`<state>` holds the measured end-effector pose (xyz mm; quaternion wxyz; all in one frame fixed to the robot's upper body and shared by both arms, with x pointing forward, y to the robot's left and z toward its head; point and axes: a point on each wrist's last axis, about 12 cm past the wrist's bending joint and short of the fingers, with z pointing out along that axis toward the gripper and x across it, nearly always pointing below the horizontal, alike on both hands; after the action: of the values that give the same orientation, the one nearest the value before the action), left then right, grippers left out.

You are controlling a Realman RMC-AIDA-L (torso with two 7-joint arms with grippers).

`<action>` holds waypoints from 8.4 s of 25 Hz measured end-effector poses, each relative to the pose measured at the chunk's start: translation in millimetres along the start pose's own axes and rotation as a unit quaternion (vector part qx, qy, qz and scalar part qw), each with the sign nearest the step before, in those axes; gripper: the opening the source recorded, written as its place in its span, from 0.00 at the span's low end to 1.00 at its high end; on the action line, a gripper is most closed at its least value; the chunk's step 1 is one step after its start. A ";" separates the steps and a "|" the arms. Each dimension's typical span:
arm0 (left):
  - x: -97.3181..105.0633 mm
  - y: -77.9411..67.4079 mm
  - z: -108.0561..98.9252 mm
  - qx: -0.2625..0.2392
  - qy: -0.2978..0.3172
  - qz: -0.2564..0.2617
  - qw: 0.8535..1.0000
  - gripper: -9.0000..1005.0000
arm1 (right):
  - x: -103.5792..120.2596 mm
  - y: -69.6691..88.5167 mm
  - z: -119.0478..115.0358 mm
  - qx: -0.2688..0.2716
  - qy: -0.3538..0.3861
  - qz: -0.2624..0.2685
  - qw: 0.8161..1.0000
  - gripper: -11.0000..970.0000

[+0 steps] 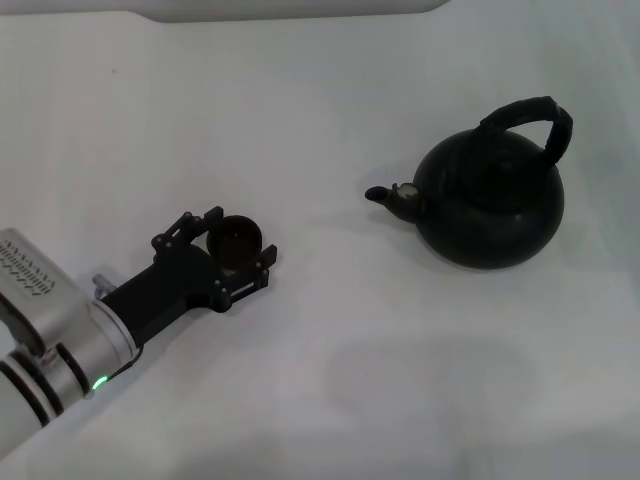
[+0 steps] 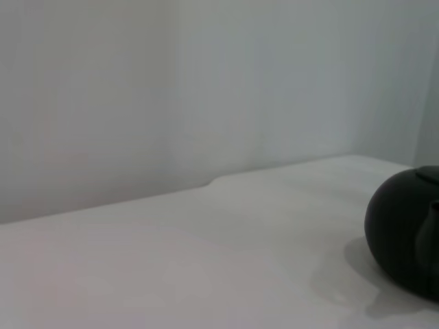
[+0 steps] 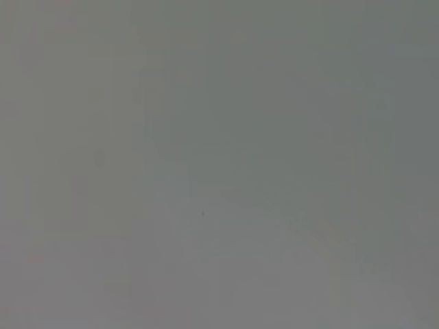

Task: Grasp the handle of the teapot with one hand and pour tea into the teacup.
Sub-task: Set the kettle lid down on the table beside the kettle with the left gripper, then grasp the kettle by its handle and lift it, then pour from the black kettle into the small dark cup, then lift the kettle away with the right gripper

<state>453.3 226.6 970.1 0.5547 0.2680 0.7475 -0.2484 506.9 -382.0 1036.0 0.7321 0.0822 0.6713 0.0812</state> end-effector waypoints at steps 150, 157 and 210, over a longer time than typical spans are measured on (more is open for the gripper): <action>-20.2 64.8 -116.6 -0.391 -0.280 -0.062 0.875 0.88 | 12.7 166.4 -6.3 -0.371 0.075 -0.117 0.918 0.16; -19.8 64.7 -116.2 -0.390 -0.277 -0.063 0.876 0.88 | 9.6 188.9 -4.0 -0.387 0.070 -0.151 0.907 0.16; -18.2 58.2 -107.8 -0.380 -0.277 -0.081 0.879 0.88 | 5.2 242.1 23.9 -0.396 0.047 -0.350 0.848 0.14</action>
<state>422.0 339.1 1011.5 0.7759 -0.1047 0.6198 -0.0536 529.1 -145.5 1088.5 0.6503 -0.4592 0.5996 0.0820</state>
